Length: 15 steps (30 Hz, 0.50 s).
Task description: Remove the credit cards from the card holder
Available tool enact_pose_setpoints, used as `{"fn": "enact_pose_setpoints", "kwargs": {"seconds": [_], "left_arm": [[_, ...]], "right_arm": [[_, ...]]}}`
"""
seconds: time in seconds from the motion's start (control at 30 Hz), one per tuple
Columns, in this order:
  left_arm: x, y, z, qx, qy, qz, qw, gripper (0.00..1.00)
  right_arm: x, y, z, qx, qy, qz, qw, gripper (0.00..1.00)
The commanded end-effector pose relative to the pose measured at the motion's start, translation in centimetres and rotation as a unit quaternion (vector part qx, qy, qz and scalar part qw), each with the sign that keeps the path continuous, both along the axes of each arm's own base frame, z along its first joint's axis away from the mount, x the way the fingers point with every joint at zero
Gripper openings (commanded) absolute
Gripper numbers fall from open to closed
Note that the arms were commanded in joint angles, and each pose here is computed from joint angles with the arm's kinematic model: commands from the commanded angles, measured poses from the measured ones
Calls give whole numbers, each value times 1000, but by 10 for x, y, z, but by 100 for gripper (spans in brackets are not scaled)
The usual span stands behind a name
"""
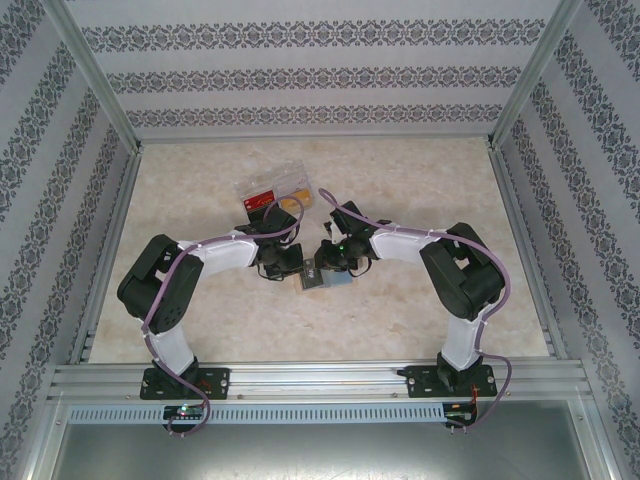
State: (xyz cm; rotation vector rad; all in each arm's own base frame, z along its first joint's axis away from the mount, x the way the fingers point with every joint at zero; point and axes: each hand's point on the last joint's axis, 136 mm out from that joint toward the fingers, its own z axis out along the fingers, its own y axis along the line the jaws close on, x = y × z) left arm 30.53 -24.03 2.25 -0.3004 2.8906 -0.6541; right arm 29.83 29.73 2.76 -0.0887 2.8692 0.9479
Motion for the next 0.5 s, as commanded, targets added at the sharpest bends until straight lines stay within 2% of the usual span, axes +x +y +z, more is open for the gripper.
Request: {"fn": "enact_pose_setpoints", "kwargs": {"seconds": [0.0, 0.3, 0.47], "left_arm": [[-9, 7, -21, 27, 18, -7, 999, 4], [-11, 8, -26, 29, 23, -9, 999, 3], [-11, 9, -21, 35, 19, -16, 999, 11]], "right_arm": [[-2, 3, -2, 19, 10, 6, 1000, 18], [0, 2, 3, 35, 9, 3, 999, 13], [3, -8, 7, 25, -5, -10, 1000, 6]]}}
